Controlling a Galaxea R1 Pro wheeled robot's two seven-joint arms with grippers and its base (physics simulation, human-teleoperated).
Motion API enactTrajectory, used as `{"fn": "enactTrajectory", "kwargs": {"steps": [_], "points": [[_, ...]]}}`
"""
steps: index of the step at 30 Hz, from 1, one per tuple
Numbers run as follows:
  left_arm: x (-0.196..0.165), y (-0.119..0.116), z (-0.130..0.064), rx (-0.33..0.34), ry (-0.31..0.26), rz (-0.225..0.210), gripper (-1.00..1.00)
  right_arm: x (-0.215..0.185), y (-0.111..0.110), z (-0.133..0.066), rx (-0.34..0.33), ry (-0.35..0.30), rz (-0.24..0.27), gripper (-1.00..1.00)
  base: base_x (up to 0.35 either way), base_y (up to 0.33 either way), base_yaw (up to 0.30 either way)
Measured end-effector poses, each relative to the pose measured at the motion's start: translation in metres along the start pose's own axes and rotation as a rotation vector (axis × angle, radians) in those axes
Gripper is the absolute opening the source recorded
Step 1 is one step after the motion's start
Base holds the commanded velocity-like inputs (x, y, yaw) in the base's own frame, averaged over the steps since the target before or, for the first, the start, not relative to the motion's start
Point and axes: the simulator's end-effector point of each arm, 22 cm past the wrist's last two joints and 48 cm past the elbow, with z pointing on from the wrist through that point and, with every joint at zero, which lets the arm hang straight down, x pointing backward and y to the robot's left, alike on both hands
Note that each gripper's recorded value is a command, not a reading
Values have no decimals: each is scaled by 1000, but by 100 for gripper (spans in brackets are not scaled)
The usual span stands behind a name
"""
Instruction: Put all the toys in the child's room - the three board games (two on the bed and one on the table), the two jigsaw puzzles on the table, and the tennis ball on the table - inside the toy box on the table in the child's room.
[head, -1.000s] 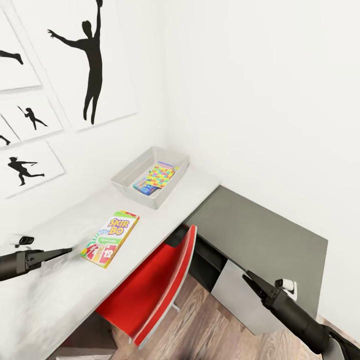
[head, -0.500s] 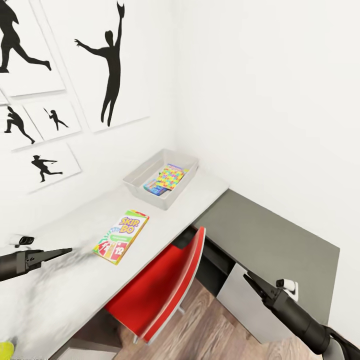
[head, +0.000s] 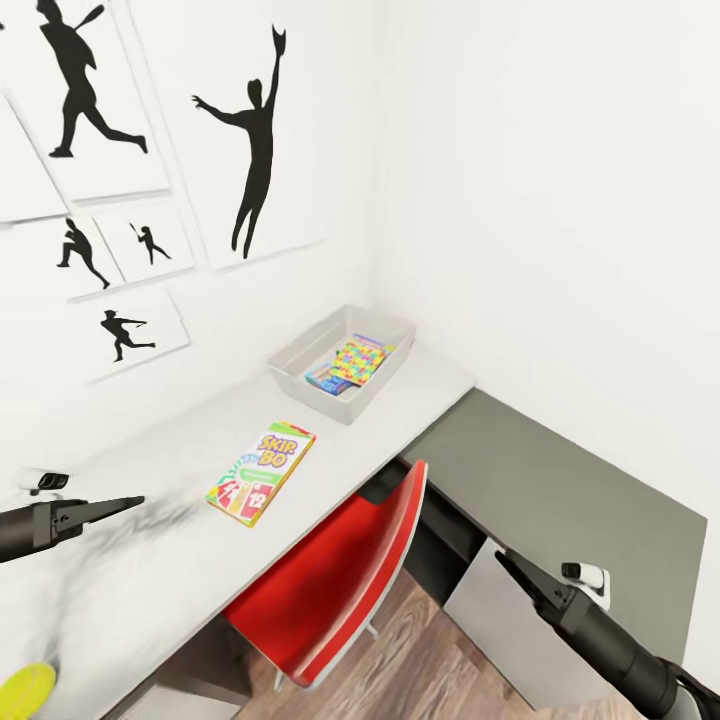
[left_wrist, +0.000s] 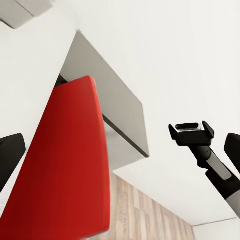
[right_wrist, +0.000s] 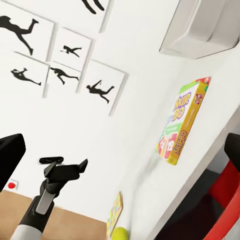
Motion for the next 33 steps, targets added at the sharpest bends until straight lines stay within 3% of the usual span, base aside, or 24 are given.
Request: {"fn": "enactTrajectory", "kwargs": {"steps": [19, 33], "points": [[-6, -12, -4, 6, -12, 26, 100, -17, 14, -15, -28, -47, -34, 100, 0, 0, 125], [-10, -21, -7, 13, -22, 45, 100, -21, 27, -18, -59, -59, -58, 100, 0, 0, 23]]}}
